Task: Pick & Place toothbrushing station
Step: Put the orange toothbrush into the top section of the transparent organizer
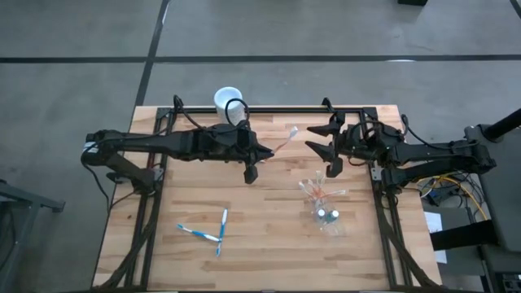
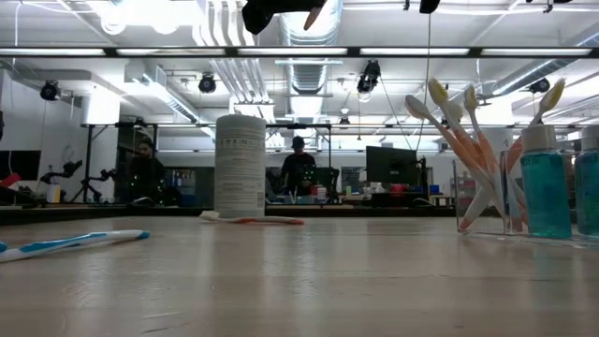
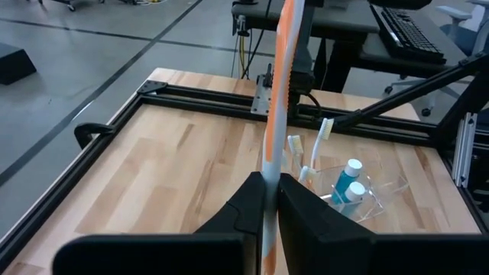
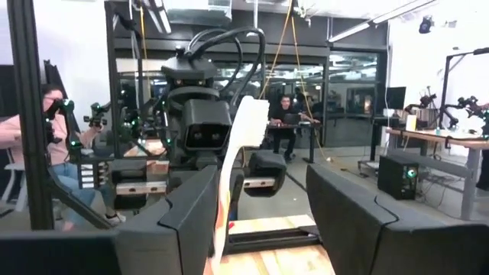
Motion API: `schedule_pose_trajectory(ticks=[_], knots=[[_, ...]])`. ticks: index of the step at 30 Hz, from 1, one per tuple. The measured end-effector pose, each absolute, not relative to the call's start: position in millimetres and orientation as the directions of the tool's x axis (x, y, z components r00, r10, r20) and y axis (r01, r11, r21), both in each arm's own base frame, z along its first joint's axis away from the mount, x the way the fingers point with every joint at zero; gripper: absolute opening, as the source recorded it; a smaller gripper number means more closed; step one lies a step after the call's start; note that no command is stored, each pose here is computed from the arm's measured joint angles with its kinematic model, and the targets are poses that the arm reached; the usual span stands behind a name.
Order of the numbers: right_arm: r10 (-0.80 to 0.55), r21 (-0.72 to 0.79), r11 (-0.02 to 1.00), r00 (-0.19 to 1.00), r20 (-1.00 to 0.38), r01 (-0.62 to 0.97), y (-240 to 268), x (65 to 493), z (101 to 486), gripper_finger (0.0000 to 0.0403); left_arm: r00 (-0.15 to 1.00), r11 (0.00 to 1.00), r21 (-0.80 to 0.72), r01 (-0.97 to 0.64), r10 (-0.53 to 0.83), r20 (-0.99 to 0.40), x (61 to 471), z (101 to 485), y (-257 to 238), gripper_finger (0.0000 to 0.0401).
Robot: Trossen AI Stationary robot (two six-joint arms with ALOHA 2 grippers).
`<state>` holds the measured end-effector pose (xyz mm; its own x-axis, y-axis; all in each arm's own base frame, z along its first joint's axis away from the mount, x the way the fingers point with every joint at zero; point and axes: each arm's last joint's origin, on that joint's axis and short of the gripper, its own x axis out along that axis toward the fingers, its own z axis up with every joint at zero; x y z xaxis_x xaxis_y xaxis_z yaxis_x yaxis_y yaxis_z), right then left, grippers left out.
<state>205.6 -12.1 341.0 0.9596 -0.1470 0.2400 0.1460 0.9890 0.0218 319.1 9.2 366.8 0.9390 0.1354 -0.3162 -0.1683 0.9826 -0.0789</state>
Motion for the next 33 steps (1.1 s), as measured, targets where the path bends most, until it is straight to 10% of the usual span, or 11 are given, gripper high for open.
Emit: schedule_pose_trajectory(ticks=[33], knots=[[-0.102,0.022,0.995,0.929,0.355,0.101,-14.8,237.8,332.8,0.0181,0.942,0.988,-0.096,-0.121,0.084,-0.325,321.4,364.3,7.8,0.0026]])
